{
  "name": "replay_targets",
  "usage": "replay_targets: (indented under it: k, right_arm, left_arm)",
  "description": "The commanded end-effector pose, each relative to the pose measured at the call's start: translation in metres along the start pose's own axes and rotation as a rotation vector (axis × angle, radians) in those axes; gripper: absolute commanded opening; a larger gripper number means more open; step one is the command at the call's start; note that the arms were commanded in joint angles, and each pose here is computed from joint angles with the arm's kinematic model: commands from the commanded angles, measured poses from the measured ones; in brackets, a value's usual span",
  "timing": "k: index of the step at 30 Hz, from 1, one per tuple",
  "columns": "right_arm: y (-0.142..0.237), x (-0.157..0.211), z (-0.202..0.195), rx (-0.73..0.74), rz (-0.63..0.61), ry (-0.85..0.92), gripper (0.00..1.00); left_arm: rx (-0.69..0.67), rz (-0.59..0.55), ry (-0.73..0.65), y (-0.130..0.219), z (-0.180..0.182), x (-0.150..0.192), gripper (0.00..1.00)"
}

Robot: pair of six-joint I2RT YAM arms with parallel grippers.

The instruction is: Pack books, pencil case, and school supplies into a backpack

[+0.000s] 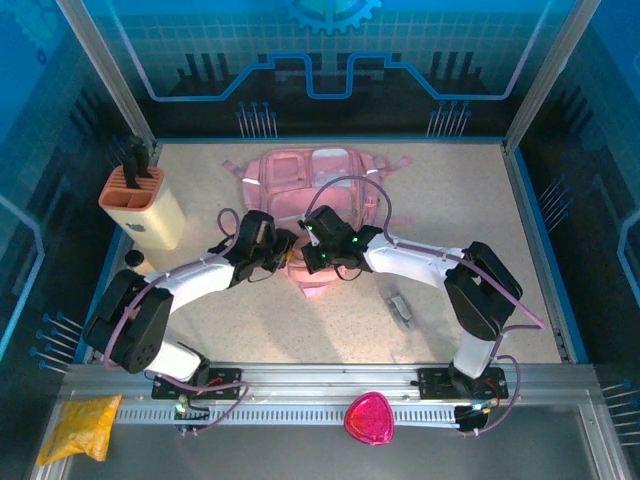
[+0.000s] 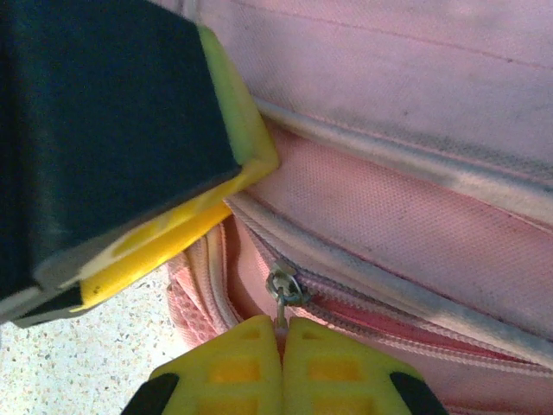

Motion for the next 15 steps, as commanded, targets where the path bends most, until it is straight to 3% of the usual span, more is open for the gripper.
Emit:
replay_targets:
  k: [1,11,15]
  right_arm:
    - [-0.004,0.007,0.011,-0.053,0.031,0.001,0.00]
    - [0.002,0.017,-0.007,0.057,0.043,0.030,0.00]
    - [0.007,0.024,-0.016,0.091,0.049,0.033,0.00]
  left_arm:
    - [0.016,-0.014,0.055,-0.011,0.002,0.003,0.30]
    - [-0.008,-0.066,-0.024,-0.003,-0.003,-0.008,0.01]
    - [-0.025,-0.124,-0.093,0.015,-0.008,-0.024,0.00]
Point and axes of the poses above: each hand's point on the last joint's axis, 136 mm out from that joint toward the fingers, its own y axis back along the fingers, its own z axis along the line the jaws close on, x = y × z, the point moved 5 cm from there along y, back along the fingers, and after that the axes turned 7 degrees about -y, right-handed, at the moved point
